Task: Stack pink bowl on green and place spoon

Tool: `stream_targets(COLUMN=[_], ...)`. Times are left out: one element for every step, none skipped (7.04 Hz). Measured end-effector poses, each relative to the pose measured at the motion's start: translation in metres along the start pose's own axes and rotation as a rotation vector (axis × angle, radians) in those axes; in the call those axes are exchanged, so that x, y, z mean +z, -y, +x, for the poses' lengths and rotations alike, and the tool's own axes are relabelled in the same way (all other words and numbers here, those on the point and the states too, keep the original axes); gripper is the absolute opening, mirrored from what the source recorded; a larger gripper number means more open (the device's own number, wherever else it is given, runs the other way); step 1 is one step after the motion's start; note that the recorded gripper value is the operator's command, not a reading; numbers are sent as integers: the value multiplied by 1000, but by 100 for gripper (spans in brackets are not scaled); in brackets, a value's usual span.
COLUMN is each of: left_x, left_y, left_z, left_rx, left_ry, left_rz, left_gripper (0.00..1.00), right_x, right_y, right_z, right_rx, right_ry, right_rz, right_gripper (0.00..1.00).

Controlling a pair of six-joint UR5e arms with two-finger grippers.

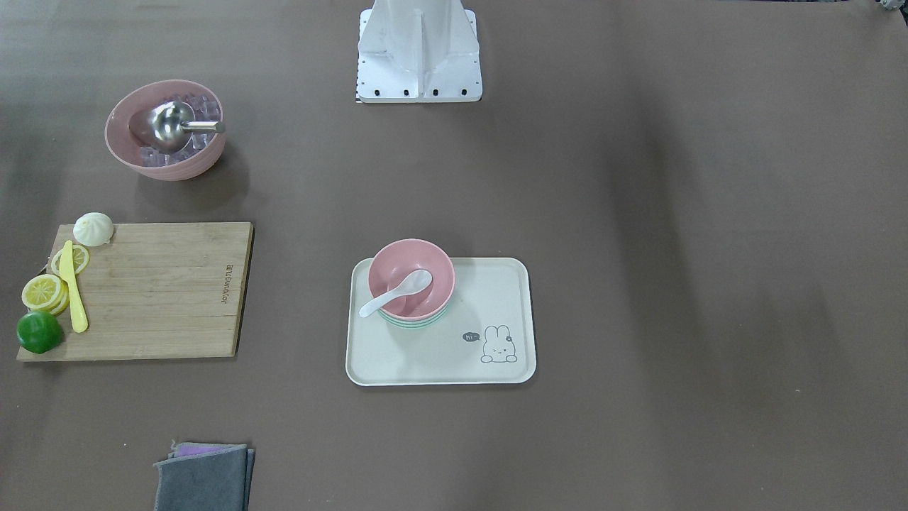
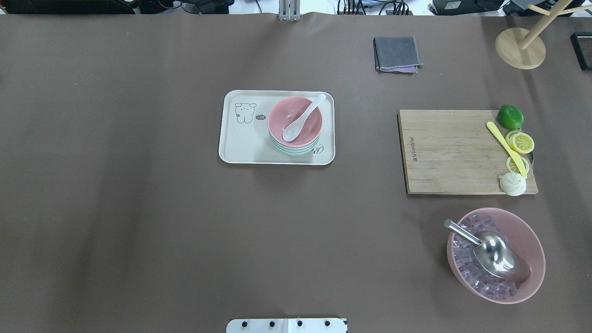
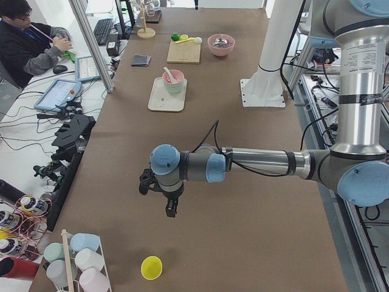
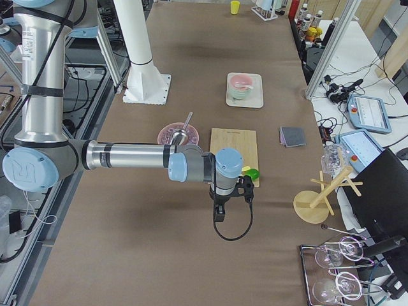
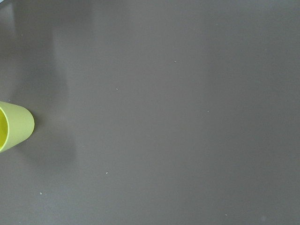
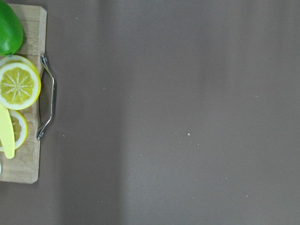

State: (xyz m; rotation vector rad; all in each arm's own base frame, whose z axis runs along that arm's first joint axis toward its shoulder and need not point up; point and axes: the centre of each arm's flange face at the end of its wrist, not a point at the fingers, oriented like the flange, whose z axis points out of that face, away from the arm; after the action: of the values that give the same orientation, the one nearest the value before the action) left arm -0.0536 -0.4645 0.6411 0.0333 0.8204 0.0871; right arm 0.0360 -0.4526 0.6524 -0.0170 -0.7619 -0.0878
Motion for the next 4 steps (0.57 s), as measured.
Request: stream_targets(left_x=[0,0,0,1], left_y=[0,0,0,-2], left_z=[0,0,0,-1], left_rx=[0,-1,-2,-4], left_ry=[-1,-1,-1,-1], left_rz=[0,0,0,-1], left_gripper=[98,98,98,98], right_x=[0,0,0,0], right_y=[0,0,0,0], right_z=[0,0,0,1], right_rx=[0,-1,-1,-1], right_ry=[0,-1,-4,-6], right_rz=[0,1,1,0], right_gripper=[100,100,100,100])
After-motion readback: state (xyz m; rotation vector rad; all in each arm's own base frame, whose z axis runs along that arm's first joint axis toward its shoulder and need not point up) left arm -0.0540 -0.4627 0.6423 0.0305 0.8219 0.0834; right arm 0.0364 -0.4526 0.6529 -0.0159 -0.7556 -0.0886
